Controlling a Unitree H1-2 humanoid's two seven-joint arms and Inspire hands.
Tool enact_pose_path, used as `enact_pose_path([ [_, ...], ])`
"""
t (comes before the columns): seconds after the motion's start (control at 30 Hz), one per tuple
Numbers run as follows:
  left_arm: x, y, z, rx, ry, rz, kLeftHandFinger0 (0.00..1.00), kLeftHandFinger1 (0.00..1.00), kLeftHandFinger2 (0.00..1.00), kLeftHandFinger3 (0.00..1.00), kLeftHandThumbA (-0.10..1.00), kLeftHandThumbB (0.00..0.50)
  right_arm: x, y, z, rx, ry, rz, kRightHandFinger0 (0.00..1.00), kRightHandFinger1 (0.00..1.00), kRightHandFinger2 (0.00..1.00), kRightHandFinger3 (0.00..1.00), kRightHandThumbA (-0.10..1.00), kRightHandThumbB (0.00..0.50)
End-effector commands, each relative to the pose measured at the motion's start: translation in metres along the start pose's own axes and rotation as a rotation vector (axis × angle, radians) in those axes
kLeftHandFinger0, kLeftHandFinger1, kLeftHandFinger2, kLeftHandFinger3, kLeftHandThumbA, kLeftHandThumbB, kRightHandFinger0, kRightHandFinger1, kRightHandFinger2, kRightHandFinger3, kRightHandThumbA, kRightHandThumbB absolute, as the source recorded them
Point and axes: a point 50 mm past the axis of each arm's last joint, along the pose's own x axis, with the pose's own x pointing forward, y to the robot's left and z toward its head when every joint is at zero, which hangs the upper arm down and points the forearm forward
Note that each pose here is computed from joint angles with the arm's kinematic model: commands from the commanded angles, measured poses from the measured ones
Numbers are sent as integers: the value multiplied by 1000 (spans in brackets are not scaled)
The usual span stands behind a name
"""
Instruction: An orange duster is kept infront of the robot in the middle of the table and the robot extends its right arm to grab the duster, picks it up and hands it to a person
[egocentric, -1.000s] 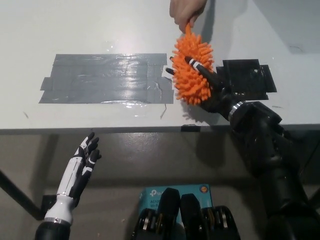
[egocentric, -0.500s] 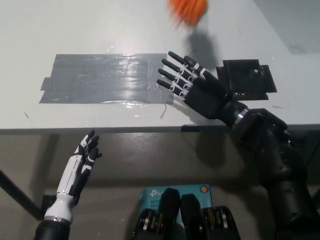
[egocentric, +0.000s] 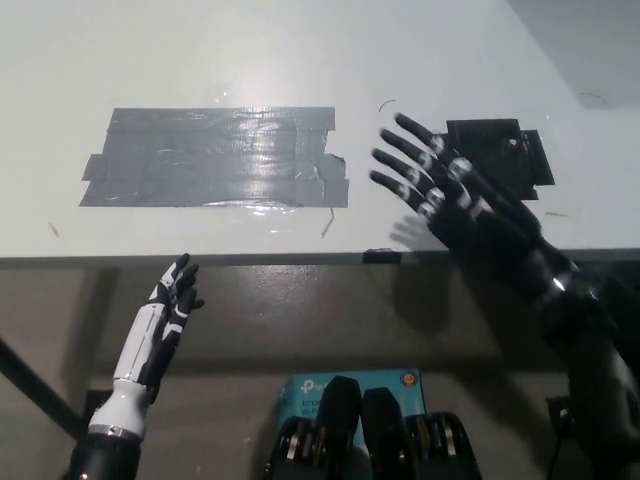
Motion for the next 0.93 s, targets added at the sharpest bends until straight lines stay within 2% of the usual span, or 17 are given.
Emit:
enact_pose_path([
  [0.0, 9, 8, 9, 9, -51, -3, 871, 1000, 1000, 1000, 915, 56, -55, 18, 27, -205, -127, -6, 1000, 1000, 1000, 1000, 1000, 500],
  [0.07, 9, 8, 9, 8, -51, -3, 870, 1000, 1000, 1000, 913, 56, -58, 18, 26, -214, -125, -14, 1000, 1000, 1000, 1000, 1000, 500],
  [0.13, 8, 6, 8, 4, -44, 0, 873, 1000, 1000, 1000, 910, 48, -78, 10, 7, -304, -118, -147, 1000, 1000, 1000, 1000, 1000, 461],
  [0.2, 6, 6, 7, 4, -41, 1, 873, 1000, 1000, 1000, 908, 45, -86, 1, -10, -330, -99, -222, 1000, 1000, 1000, 1000, 1000, 458],
  [0.33, 6, 6, 6, 4, -40, 1, 872, 1000, 1000, 1000, 906, 43, -88, -1, -14, -343, -95, -235, 1000, 1000, 1000, 1000, 1000, 458],
  [0.37, 4, 5, 5, 4, -39, -1, 880, 1000, 1000, 1000, 908, 43, -91, -9, -25, -366, -57, -272, 1000, 1000, 1000, 1000, 1000, 418],
  [0.43, 1, 4, 3, 3, -36, -2, 889, 1000, 1000, 1000, 909, 37, -94, -17, -38, -403, 7, -317, 1000, 1000, 1000, 1000, 1000, 397],
  [0.53, 0, 3, 2, 1, -36, -2, 893, 1000, 1000, 1000, 908, 37, -95, -20, -43, -423, 36, -328, 1000, 1000, 1000, 1000, 1000, 392],
  [0.57, -2, 2, 1, -5, -36, -1, 920, 1000, 1000, 1000, 903, 42, -95, -20, -45, -450, 53, -330, 1000, 1000, 1000, 1000, 1000, 367],
  [0.9, -9, 0, -3, -12, -21, 1, 970, 1000, 1000, 1000, 935, 67, -97, -21, -53, -485, 86, -343, 1000, 1000, 1000, 1000, 1000, 362],
])
